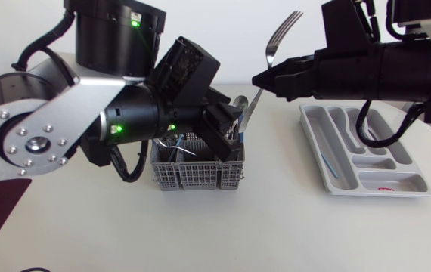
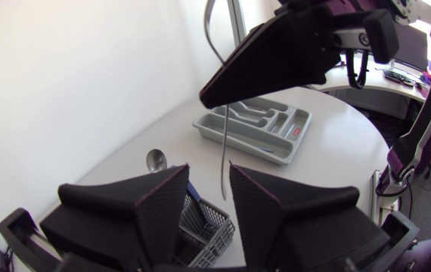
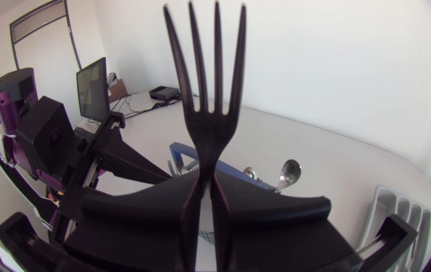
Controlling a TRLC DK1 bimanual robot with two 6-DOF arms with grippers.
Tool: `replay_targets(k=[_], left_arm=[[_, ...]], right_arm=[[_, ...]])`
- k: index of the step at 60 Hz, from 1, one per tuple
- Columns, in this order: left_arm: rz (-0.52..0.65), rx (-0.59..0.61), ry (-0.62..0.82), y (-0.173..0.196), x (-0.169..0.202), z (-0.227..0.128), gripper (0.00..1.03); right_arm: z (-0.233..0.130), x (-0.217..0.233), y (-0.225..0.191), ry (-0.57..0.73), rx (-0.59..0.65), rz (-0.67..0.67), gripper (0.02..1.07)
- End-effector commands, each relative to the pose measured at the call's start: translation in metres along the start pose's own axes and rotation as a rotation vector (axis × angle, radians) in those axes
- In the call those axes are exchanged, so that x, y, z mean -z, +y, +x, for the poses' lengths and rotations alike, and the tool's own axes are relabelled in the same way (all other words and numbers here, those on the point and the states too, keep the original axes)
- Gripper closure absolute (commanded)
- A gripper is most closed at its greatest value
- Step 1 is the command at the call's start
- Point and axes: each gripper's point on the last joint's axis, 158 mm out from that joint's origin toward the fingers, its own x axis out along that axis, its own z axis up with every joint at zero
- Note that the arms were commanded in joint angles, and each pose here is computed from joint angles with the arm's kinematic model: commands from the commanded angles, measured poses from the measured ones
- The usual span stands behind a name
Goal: Sort the cutlery from the basket into the organizer compartments.
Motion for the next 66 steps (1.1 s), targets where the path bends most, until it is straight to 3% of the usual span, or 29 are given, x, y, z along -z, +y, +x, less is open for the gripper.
replay_targets(k=[1, 7, 25, 45, 66], left_arm=[[-0.023, -0.042, -0.019, 0.014, -0.005, -0.006, 0.43], [-0.025, -0.080, -0.023, 0.024, -0.005, -0.009, 0.39], [-0.006, -0.158, 0.037, 0.057, 0.020, -0.005, 0.39], [0.070, -0.200, 0.107, 0.064, 0.047, -0.006, 0.39], [0.097, -0.217, 0.128, 0.068, 0.060, -0.017, 0.39]], right_arm=[[-0.003, 0.011, -0.018, 0.022, 0.031, 0.007, 1.00], [-0.011, 0.017, -0.048, 0.038, 0.068, 0.028, 1.00], [-0.039, 0.054, -0.165, 0.142, 0.267, 0.075, 1.00], [-0.072, 0.101, -0.282, 0.272, 0.460, 0.106, 1.00], [-0.124, 0.109, -0.383, 0.343, 0.659, 0.122, 1.00]])
